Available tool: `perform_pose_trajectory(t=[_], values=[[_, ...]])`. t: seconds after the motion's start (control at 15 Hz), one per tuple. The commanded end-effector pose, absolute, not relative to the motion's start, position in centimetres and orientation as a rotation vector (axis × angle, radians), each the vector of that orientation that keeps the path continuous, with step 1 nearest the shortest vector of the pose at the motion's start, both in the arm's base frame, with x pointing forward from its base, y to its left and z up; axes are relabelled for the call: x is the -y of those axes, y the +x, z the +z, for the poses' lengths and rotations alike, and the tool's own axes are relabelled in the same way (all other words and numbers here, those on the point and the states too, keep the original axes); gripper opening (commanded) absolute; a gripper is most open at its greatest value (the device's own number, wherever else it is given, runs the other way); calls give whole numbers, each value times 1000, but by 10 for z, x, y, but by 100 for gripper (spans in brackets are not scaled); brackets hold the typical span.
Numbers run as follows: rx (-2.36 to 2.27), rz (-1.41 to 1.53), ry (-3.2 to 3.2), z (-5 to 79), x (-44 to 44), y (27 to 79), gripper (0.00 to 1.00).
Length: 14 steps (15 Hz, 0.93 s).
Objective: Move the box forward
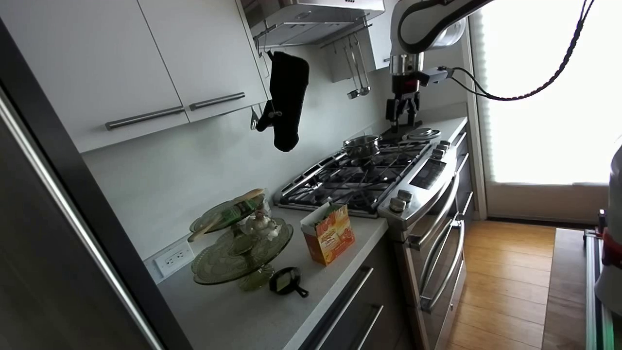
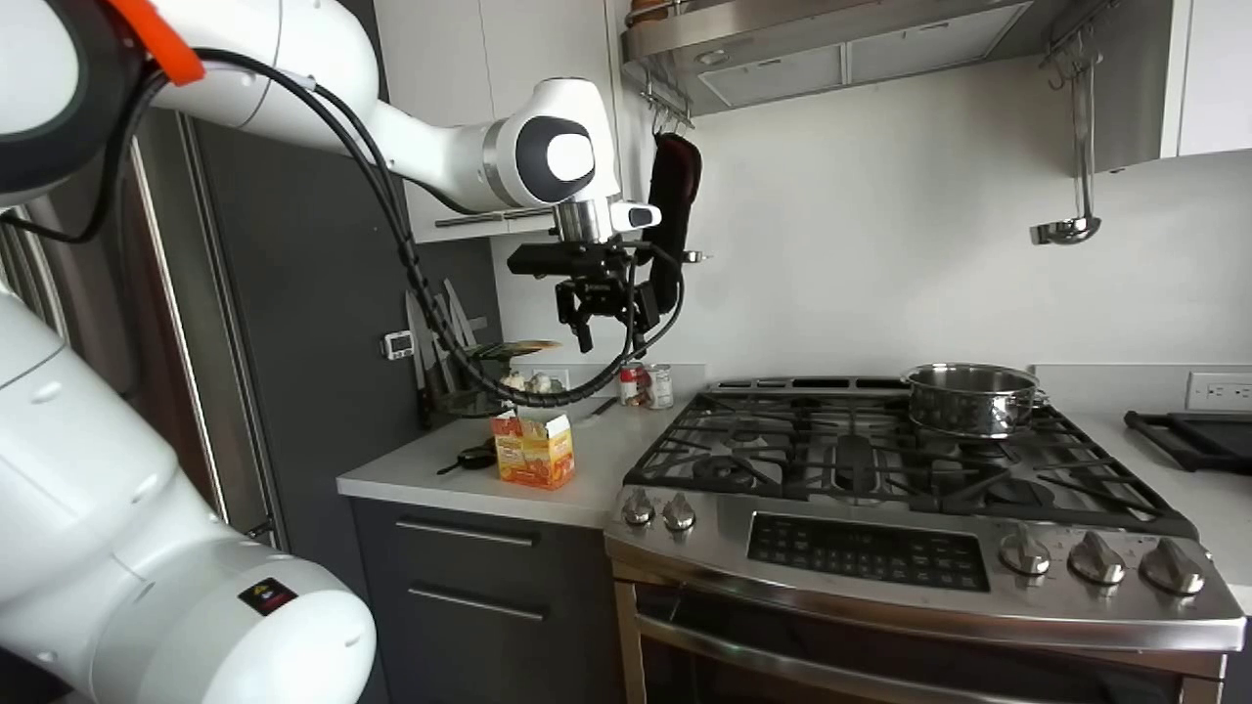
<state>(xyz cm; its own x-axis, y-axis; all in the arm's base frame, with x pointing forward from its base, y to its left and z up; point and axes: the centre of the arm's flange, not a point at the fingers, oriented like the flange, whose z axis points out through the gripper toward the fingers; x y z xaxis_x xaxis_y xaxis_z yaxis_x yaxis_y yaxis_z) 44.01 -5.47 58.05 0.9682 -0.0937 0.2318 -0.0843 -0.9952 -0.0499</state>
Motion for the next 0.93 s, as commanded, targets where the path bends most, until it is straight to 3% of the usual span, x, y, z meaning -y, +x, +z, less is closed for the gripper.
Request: perform_pose_trajectory(t=[0.0,0.4,0.87], values=[[-139,-365,-3077,581,55,440,100],[-142,-340,-3075,577,38,438,100],[-206,-263,-3091,558,-58,431,100]])
